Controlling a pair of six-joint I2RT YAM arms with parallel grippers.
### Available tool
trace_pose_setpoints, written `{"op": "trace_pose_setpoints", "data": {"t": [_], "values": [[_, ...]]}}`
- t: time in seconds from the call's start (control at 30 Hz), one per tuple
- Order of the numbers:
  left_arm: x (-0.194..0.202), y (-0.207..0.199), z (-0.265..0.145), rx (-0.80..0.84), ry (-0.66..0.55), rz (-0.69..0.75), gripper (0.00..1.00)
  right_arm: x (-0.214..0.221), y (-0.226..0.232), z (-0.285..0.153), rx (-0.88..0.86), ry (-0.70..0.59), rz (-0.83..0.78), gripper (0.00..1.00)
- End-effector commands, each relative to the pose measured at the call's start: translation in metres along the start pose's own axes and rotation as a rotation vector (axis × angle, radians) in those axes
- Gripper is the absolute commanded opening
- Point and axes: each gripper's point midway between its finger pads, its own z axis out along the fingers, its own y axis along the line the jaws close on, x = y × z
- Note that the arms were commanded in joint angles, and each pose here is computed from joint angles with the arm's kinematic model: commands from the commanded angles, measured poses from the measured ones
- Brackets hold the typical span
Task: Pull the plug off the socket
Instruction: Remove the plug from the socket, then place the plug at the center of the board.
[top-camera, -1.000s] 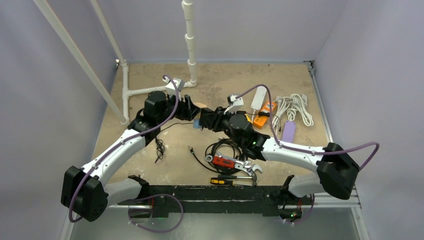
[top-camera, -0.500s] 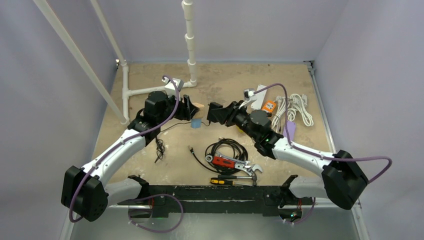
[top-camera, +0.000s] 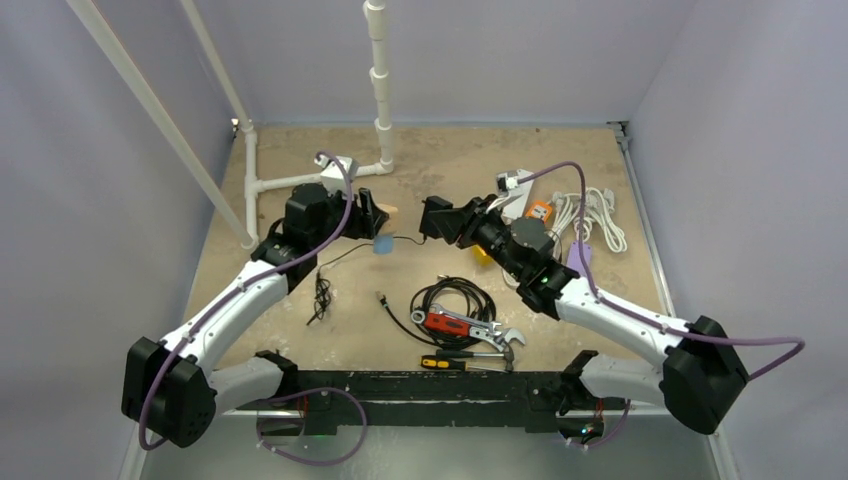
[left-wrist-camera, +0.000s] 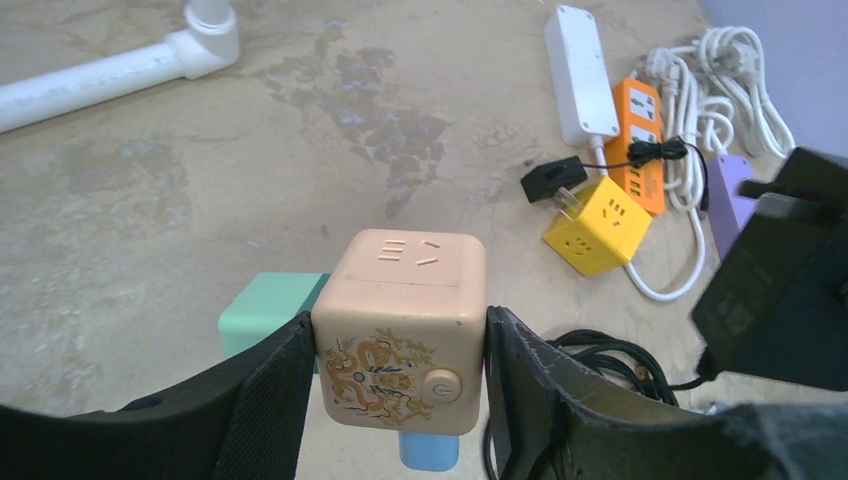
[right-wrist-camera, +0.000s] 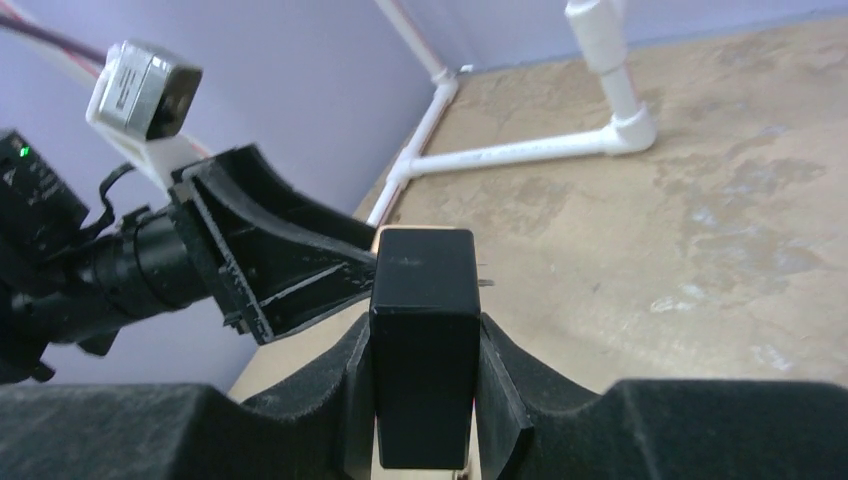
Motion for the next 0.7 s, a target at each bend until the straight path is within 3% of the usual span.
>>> {"op": "trace_pose_setpoints", "data": {"t": [0.0,0.2,0.33,0.5,0.67], "values": [[-0.061,0.016,-0.025,-0.069,-0.214,0.000,0.00,-0.060,0.006,-0.007,0.099,-0.144,-0.054,0.00],[-0.086,0.046,-0.047,-0.146,-0.290,-0.039,0.00,-0.148,-0.037,-0.023,0.454,-0.280,-0.246,0.00],[-0.087,0.051,-0.049,-0.170,-0.289,-0.023,0.00,-0.248,-0.067,-0.063,0.643,-0.475,-0.340,0.00],[-0.085,0.049,-0.047,-0.157,-0.280,-0.021,0.00,-0.329,-0.064,-0.100,0.703,-0.624,-0.393,0.00],[-0.083,0.046,-0.045,-0.135,-0.268,-0.026,0.00,-0.340,-0.045,-0.093,0.624,-0.617,-0.426,0.00]]}}
